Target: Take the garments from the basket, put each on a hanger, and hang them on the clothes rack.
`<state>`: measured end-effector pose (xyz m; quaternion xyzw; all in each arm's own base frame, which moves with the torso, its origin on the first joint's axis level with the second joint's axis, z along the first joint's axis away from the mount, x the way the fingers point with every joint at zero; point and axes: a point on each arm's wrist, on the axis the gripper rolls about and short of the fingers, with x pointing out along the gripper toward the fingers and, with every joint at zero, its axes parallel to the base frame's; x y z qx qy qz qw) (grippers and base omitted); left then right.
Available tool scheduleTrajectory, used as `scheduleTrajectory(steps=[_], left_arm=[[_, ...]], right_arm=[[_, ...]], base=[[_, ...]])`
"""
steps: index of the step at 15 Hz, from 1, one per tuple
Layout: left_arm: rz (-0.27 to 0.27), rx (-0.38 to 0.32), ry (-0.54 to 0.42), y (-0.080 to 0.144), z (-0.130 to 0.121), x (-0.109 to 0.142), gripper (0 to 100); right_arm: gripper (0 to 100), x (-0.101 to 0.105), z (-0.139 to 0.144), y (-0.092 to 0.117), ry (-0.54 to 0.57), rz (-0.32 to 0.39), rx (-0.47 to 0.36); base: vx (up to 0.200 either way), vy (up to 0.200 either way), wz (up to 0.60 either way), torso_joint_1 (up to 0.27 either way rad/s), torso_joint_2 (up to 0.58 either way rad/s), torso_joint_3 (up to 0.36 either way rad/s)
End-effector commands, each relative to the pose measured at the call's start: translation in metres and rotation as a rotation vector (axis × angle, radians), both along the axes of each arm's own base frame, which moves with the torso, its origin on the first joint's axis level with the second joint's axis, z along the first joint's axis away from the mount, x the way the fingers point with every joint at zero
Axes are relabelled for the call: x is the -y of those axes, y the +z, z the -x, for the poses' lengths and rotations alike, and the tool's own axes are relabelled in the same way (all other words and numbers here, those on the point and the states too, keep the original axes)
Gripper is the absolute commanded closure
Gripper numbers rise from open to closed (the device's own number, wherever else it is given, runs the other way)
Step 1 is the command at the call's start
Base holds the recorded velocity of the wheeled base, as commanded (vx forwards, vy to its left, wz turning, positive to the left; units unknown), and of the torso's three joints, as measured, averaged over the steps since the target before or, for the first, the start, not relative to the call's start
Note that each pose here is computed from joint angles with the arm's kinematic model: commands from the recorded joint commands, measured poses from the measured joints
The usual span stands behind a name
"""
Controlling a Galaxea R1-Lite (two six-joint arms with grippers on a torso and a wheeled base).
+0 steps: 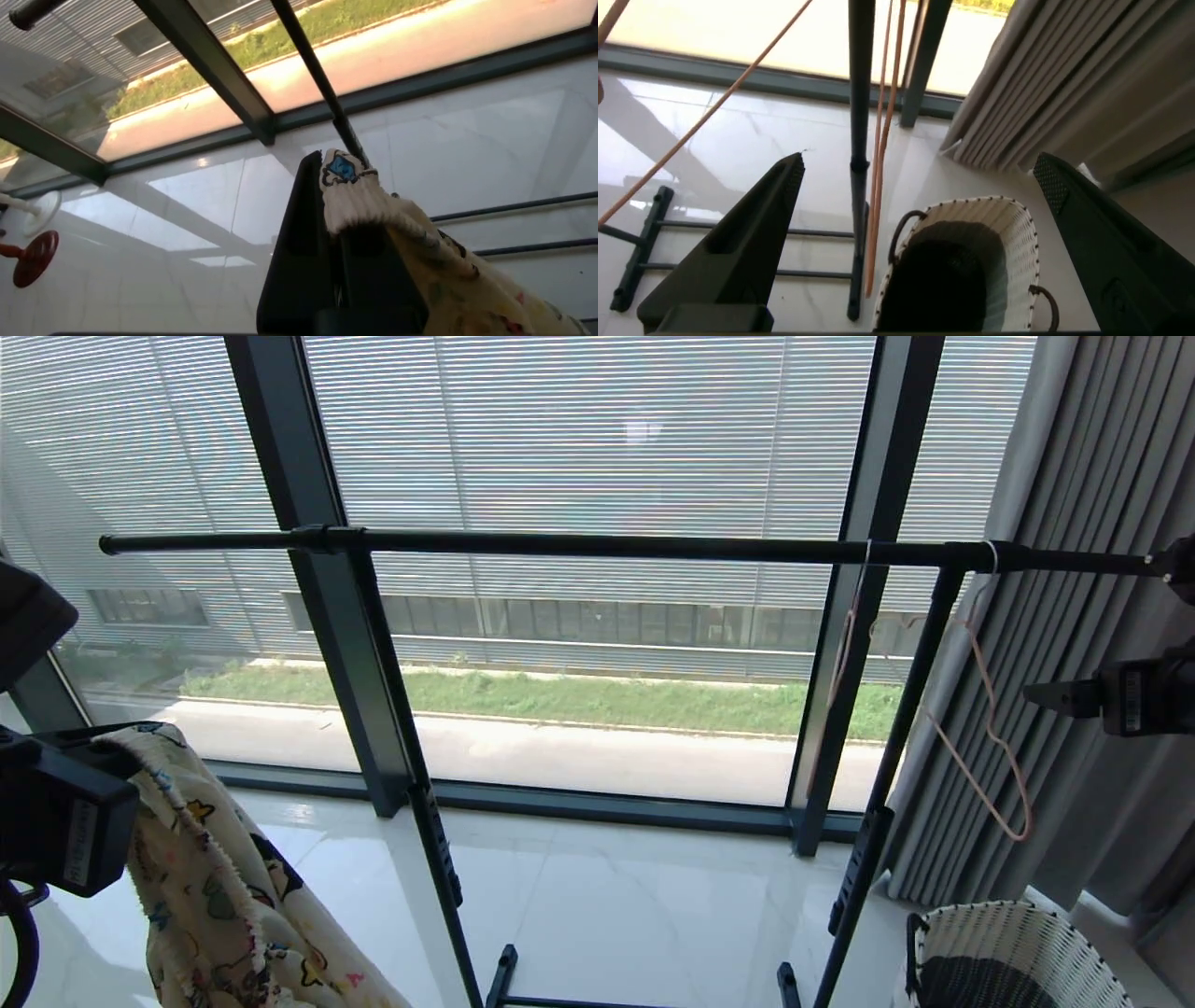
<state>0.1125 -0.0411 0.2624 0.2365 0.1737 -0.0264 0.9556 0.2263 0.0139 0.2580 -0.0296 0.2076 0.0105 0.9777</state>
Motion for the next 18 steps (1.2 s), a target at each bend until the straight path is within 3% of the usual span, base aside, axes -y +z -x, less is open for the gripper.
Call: scheduleTrajectory(steps=[1,4,8,12,18], left_arm=[[-0.006,-0.011,-0.006,-0.002,-0.002,0.002,100],[-0.008,-0.022,-0.002,-0.004,-0.005,0.003,100],[-0.003,-0.019,0.002,-0.004,-0.003,0.002,100],[-0.005,-0.020,0.002,-0.005,-0.002,0.002,100],[-0.011,-0.013,0.023,-0.005,-0.001,0.000,100]], right_arm=[[0,0.002,-0.011,-0.011,-0.011,0.002,-0.045],[0,0.011,-0.024,-0.029,-0.017,-0.028,-0.117],[0,0.020,-0.034,-0.049,-0.035,-0.048,-0.178],[0,0.019,-0.033,-0.074,-0.007,-0.062,-0.162],[0,0.017,-0.043,-0.081,0.018,-0.065,-0.140]], base=[[0.200,0.000,0.00,-0.002,0.00,0.002],[0.200,0.000,0.00,0.002,0.00,0.004],[0.000,0.000,0.00,0.000,0.00,0.000],[0.000,0.000,0.00,0.000,0.00,0.000],[0.000,0.000,0.00,0.000,0.00,0.000]])
